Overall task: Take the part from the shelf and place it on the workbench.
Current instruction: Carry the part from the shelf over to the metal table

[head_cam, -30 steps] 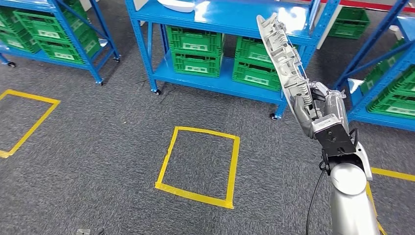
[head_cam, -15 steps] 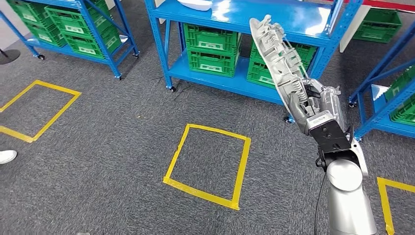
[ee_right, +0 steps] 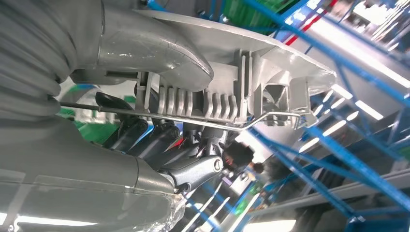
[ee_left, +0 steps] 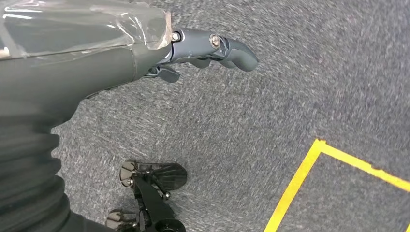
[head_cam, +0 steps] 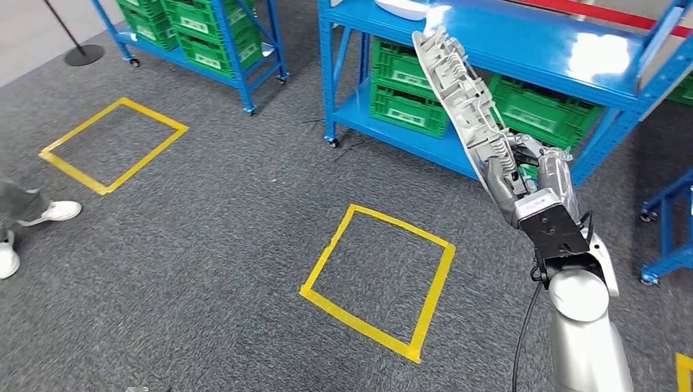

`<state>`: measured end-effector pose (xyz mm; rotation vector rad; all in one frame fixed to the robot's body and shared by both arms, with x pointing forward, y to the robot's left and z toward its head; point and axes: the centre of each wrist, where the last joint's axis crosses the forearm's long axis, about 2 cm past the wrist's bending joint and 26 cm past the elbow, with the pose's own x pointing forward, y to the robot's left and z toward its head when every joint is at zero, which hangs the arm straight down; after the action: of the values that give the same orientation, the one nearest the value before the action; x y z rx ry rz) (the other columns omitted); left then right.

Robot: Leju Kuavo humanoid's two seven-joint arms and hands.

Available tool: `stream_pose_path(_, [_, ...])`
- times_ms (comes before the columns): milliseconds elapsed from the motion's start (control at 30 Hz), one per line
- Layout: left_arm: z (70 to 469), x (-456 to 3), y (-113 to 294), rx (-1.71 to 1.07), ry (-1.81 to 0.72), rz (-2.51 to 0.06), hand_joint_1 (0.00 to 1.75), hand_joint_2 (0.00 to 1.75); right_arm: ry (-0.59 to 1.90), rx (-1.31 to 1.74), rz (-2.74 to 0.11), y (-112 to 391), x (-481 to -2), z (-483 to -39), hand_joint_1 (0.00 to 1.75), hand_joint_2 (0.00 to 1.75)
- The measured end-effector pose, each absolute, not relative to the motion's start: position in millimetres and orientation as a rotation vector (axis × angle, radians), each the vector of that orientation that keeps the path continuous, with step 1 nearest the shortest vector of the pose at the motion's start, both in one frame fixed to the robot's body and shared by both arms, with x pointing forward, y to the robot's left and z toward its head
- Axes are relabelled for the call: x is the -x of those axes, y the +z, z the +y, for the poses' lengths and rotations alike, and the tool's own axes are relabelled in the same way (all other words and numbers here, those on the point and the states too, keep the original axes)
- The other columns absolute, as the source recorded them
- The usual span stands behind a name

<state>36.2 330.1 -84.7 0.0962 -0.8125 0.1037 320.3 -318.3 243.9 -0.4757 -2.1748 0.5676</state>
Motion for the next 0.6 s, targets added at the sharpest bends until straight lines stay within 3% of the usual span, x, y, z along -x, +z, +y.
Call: stream_pose_path(600, [335.5,-33.9,-85.5,-0.109,0.091,-0.814,0.0,1.75,0.566,0.485,-2.188,246.3,-319.6,-316.1,1.75,1.75])
